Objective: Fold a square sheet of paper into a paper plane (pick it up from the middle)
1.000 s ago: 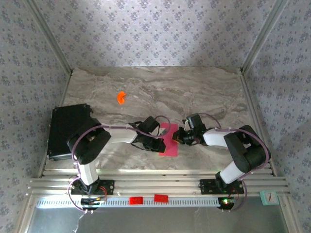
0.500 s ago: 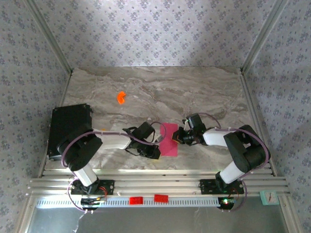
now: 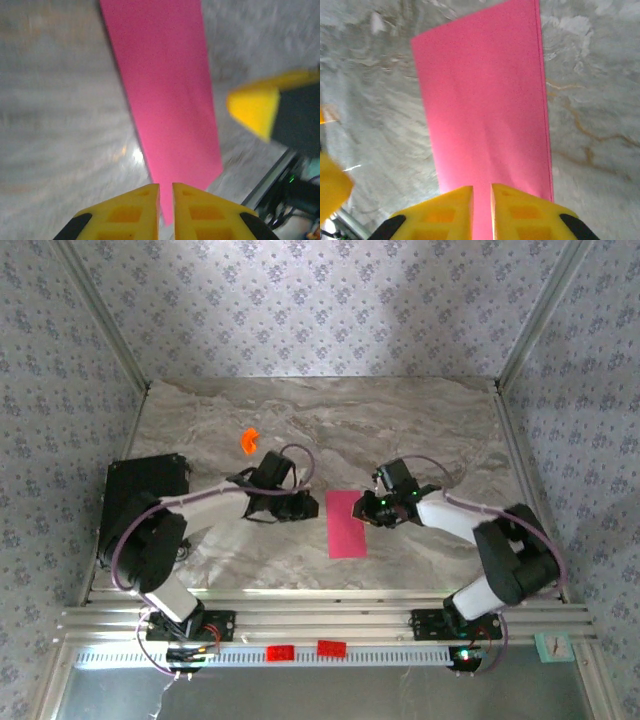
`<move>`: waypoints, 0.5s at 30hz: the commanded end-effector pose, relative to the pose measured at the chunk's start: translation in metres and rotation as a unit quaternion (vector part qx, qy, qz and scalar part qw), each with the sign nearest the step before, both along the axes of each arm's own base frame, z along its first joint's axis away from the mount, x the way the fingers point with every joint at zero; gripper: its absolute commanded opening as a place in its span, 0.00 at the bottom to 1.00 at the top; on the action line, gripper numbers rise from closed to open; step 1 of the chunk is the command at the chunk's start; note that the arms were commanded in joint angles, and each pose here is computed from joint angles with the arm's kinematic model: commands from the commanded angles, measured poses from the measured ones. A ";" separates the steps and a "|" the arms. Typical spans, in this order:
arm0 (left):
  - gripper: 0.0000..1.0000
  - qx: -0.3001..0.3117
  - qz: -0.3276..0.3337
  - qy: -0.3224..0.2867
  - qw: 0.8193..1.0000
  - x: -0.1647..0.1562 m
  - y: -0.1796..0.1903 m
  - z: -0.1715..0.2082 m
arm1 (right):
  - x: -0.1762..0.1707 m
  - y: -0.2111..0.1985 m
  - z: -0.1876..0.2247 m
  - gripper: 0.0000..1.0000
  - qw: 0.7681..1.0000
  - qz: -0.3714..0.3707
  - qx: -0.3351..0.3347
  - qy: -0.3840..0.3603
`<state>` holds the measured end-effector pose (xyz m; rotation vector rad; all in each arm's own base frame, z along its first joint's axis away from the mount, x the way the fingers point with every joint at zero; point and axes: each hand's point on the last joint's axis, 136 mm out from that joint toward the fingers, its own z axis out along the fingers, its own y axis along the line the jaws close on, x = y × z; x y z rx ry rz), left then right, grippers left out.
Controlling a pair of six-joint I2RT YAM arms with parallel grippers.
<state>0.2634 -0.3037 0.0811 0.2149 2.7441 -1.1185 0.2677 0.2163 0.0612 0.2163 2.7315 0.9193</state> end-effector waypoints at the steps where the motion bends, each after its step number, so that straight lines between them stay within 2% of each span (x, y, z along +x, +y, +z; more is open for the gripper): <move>1: 0.17 -0.022 0.005 0.019 1.000 0.025 -0.018 0.005 | -0.028 -0.027 0.000 0.30 0.999 -0.033 -0.026 0.025; 4: 0.18 -0.028 0.003 0.034 0.999 0.040 -0.033 -0.001 | -0.050 -0.043 0.003 0.45 0.997 -0.061 -0.022 0.031; 6: 0.18 -0.023 0.004 0.049 0.999 0.048 -0.039 -0.009 | -0.061 -0.048 0.005 0.49 0.996 -0.075 -0.010 0.036; 15: 0.17 0.020 0.009 0.077 0.997 0.062 -0.041 -0.044 | -0.084 -0.040 0.002 0.48 0.993 -0.085 0.048 0.070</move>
